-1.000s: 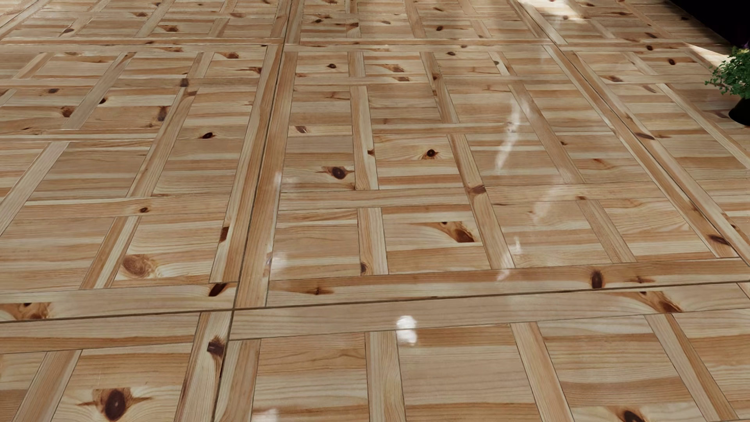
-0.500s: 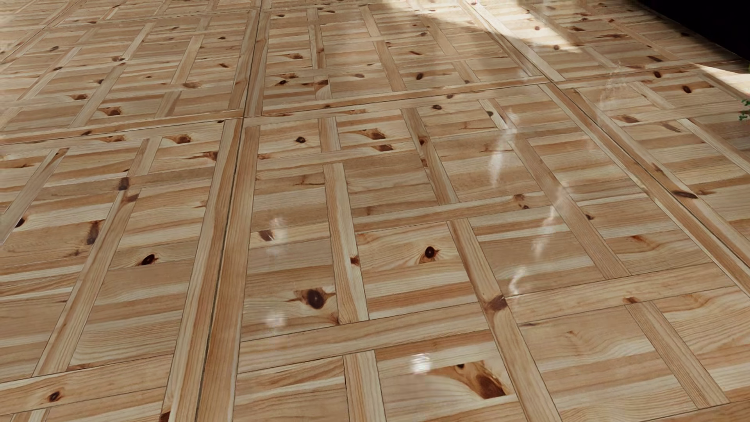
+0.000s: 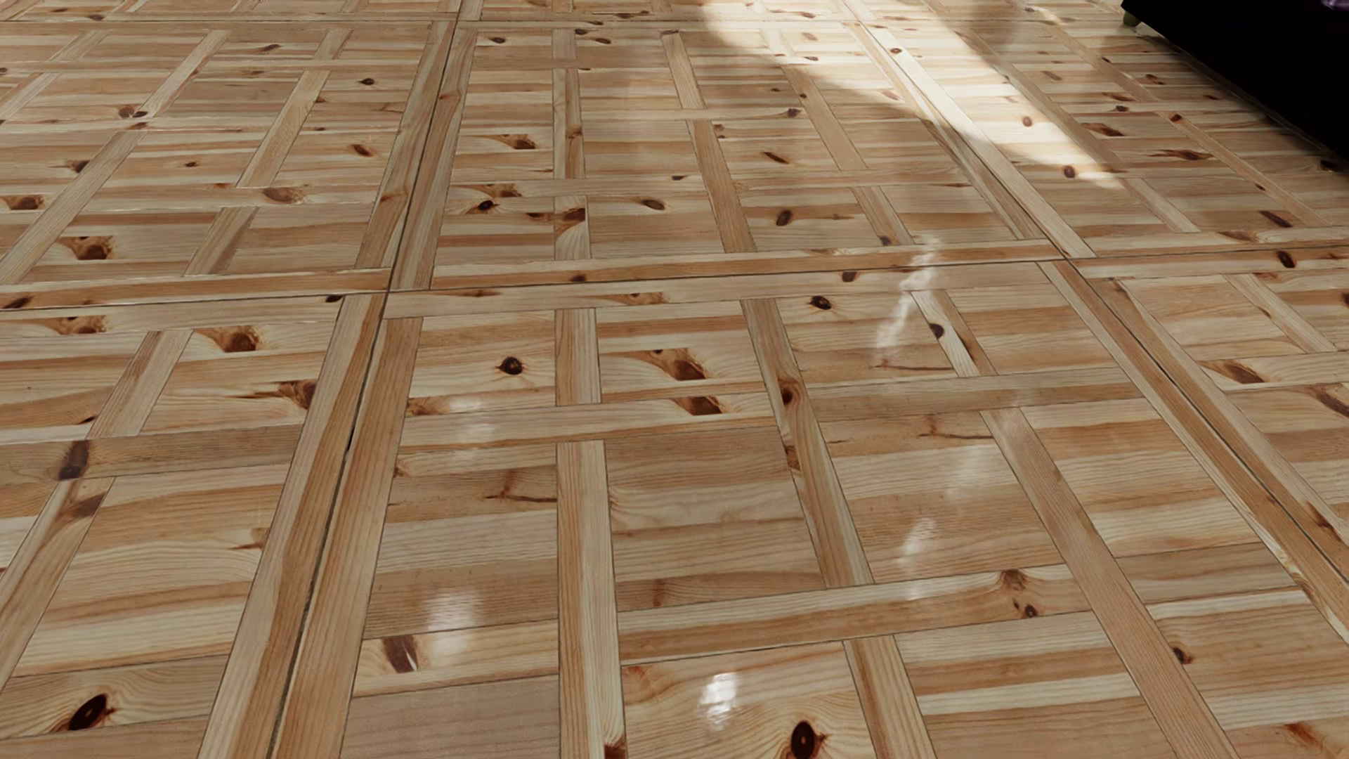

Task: Approach the leather sofa

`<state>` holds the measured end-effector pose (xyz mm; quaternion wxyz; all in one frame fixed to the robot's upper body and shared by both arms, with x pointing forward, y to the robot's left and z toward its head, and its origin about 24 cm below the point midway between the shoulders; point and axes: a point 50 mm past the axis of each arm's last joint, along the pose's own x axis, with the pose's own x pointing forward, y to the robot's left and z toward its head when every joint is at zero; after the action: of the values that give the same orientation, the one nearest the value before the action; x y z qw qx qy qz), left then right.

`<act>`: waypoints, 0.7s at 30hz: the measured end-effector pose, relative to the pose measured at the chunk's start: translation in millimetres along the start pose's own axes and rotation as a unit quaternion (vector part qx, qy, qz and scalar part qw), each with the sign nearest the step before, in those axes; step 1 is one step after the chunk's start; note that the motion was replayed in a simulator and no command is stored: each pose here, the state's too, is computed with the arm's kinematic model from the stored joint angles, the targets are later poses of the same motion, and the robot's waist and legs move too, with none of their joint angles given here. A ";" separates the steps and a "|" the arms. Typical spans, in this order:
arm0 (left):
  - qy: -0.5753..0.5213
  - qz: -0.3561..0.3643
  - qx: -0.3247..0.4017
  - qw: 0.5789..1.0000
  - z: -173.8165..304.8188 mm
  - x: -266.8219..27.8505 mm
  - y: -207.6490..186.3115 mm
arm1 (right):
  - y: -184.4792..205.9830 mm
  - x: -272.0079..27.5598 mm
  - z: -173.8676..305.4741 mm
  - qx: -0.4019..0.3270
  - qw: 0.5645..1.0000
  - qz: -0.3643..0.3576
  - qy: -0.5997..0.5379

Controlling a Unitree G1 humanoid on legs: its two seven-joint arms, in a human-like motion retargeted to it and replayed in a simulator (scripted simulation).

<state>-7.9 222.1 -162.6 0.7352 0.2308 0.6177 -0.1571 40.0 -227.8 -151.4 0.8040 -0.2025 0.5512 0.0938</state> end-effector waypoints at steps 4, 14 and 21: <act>-0.105 0.046 0.006 0.993 56.2 -1.4 37.3 | 14.0 -17.2 -51.3 -0.016 0.996 0.024 0.079; -0.127 0.085 -0.041 0.987 73.8 -1.6 61.2 | 17.5 -36.9 -103.4 -0.040 0.981 0.038 0.184; 0.033 -0.022 -0.001 0.999 -28.8 -9.7 -17.6 | 2.8 -1.3 45.8 -0.018 0.995 0.009 -0.095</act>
<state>-42.9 222.0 -159.5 0.7109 0.2218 0.6468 -0.1645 77.4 -205.4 -136.6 0.8479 -0.2022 0.4724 0.1304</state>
